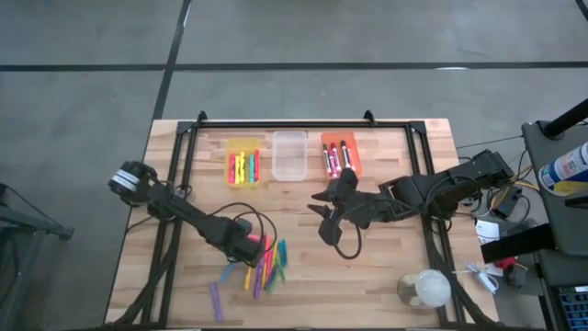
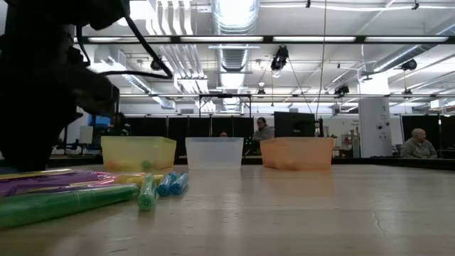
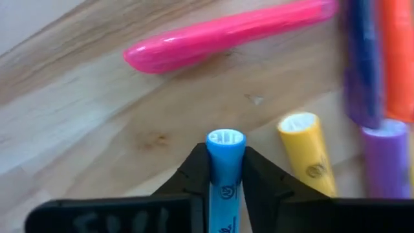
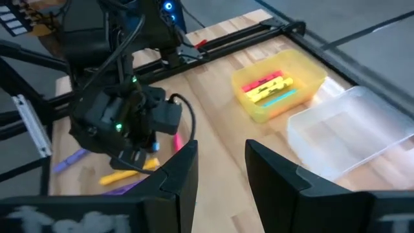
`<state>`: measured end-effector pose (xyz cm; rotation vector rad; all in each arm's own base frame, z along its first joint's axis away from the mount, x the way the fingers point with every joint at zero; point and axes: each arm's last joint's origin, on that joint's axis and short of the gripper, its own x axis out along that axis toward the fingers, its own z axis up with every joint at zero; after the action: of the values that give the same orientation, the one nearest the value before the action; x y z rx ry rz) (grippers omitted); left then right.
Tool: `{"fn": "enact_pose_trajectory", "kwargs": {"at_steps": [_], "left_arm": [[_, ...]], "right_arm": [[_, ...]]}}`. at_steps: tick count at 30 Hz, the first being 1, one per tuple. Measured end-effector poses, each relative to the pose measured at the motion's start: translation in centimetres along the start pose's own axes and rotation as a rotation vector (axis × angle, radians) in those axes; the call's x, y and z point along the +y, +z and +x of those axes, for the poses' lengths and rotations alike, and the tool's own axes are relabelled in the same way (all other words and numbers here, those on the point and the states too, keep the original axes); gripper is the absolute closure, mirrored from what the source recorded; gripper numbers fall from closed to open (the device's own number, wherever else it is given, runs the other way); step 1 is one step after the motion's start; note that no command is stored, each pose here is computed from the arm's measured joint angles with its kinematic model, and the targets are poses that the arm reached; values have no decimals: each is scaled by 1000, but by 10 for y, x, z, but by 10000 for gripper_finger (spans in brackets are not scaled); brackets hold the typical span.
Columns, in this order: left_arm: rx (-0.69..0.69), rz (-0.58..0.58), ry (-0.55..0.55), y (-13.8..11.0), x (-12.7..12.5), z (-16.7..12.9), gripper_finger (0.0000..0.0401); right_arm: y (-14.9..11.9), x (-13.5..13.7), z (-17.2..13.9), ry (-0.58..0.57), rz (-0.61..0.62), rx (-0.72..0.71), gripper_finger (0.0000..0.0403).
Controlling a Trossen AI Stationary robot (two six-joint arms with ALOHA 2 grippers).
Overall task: Pick & Place Markers
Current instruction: Put the blue highlighter pen into the yellow bin
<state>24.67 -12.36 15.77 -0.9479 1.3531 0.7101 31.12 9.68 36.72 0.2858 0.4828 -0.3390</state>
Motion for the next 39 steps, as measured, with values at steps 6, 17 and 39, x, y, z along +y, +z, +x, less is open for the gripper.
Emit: {"fn": "enact_pose_trajectory", "kwargs": {"at_steps": [6, 17, 39], "left_arm": [[47, 8, -72, -2, 3, -21, 346], [-63, -61, -260, 10, 29, -85, 345], [-410, -409, -287, 196, 178, -150, 344]], "right_arm": [[-1, 1, 0, 20, 22, 12, 282], [-1, 1, 0, 18, 22, 12, 282], [10, -18, 11, -45, -131, 0, 282]]}}
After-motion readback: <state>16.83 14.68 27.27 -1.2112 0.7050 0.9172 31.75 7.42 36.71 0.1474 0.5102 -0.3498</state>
